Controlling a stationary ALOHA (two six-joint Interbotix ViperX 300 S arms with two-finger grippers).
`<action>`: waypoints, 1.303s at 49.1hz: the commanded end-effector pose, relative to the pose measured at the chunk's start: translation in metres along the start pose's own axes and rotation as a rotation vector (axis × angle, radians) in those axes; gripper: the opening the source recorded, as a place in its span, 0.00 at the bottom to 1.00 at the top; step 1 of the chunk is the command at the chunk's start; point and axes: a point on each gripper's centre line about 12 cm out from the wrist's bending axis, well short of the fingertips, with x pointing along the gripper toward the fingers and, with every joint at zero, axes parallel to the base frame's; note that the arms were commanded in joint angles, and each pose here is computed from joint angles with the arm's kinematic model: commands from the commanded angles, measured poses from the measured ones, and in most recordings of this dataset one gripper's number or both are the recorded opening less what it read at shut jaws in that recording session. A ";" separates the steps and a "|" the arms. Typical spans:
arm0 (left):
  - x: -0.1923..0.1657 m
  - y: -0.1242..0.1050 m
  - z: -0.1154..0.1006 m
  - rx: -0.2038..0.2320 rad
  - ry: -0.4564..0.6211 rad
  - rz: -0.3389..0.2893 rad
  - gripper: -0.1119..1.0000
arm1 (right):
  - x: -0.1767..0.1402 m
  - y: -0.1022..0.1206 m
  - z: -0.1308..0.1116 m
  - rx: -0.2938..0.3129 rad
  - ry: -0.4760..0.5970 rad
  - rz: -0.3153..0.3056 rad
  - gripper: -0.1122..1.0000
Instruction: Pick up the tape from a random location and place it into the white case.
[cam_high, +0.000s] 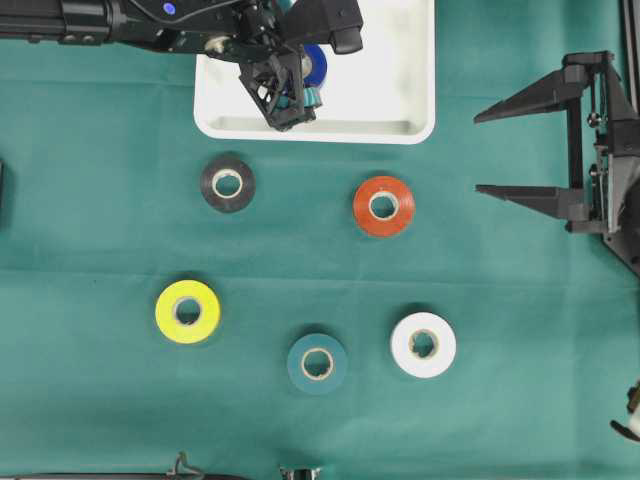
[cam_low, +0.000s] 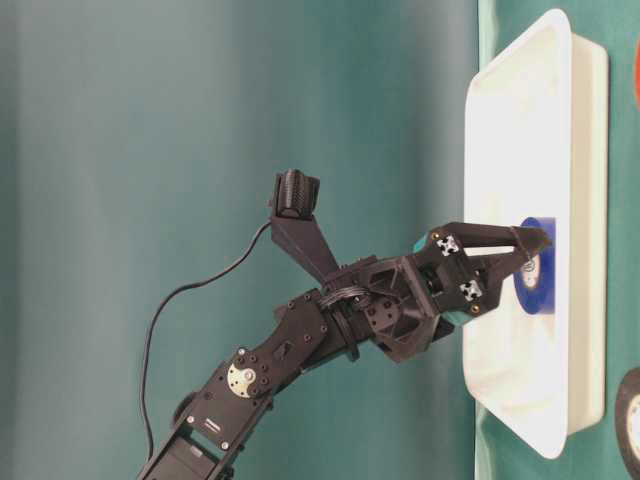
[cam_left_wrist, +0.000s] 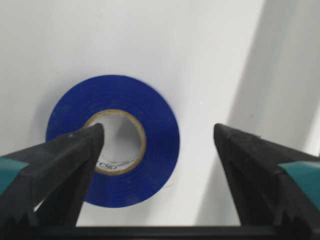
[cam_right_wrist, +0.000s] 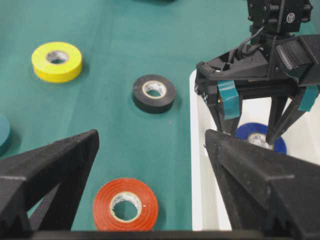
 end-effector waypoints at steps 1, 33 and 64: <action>-0.013 0.002 0.014 -0.001 -0.049 0.004 0.99 | 0.000 0.000 0.010 0.000 -0.026 -0.001 0.93; -0.117 -0.012 0.055 0.023 -0.128 -0.013 0.99 | 0.000 0.000 0.011 -0.001 -0.028 -0.001 0.93; -0.169 -0.012 0.065 0.029 -0.142 -0.012 0.99 | 0.000 0.000 0.013 0.000 -0.034 -0.001 0.93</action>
